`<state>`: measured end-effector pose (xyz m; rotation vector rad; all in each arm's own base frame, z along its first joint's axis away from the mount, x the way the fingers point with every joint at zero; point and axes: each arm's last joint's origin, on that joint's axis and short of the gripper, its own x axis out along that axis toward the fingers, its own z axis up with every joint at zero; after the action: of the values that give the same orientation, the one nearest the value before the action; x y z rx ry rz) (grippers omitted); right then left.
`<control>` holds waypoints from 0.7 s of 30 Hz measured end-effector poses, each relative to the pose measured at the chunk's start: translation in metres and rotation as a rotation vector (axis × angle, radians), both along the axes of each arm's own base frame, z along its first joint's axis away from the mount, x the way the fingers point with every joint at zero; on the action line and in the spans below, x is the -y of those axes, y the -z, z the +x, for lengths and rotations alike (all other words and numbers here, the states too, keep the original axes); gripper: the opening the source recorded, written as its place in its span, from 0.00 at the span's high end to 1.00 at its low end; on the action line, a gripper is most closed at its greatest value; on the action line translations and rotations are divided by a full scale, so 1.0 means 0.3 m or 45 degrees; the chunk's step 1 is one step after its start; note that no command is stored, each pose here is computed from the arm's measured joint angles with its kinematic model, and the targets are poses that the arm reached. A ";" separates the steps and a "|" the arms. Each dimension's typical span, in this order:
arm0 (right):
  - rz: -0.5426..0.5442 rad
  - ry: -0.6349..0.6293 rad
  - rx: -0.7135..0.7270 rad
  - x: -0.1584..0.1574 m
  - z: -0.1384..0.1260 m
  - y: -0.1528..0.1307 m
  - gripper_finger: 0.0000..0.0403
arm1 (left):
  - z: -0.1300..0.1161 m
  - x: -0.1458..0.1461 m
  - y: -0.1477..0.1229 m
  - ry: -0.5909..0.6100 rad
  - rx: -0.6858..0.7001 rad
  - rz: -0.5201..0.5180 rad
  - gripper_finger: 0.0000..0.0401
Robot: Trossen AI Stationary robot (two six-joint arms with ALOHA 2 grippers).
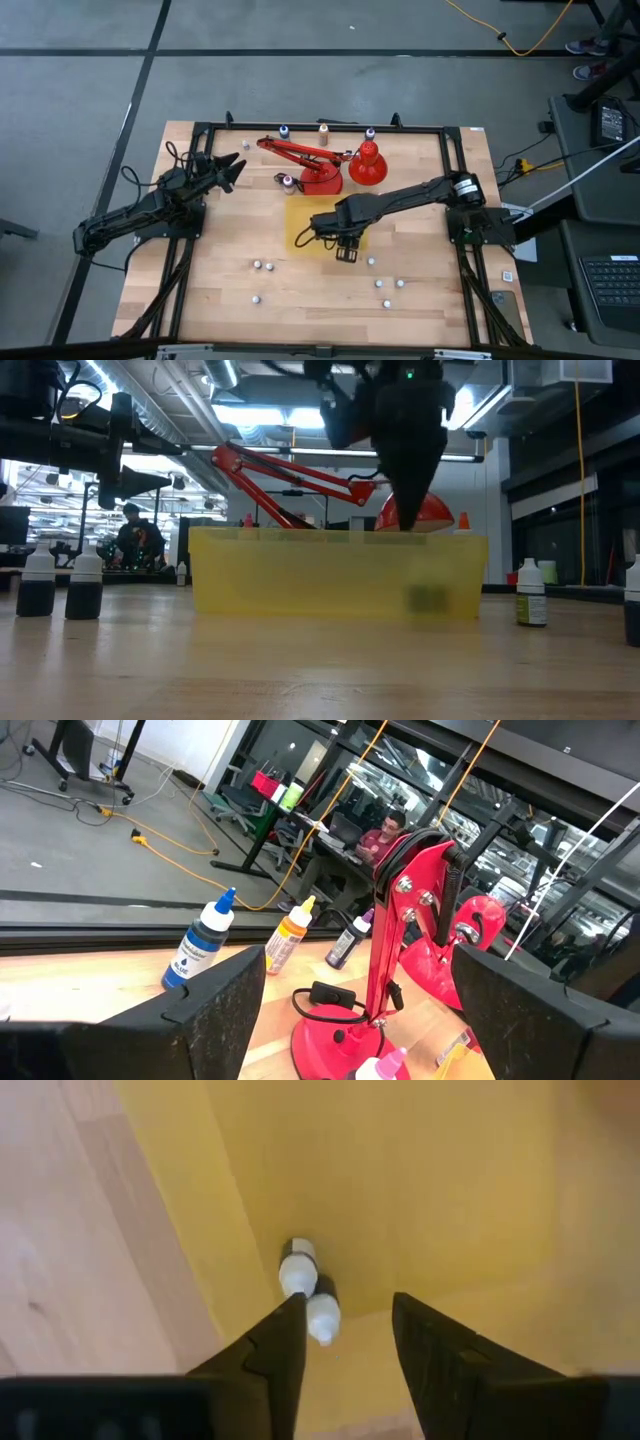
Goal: Pick & Place food coloring
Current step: Put the small blue food bottle into the yellow bin
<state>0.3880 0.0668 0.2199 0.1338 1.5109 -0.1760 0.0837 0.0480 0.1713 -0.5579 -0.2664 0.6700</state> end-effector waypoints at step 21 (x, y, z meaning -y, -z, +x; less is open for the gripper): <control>0.135 0.956 0.061 -0.128 -0.232 -0.158 0.43 | 0.000 0.000 0.000 0.000 0.000 0.000 0.22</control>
<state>0.3186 0.1050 0.2673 0.7848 1.3612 -0.6846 0.0837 0.0480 0.1713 -0.5579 -0.2666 0.6701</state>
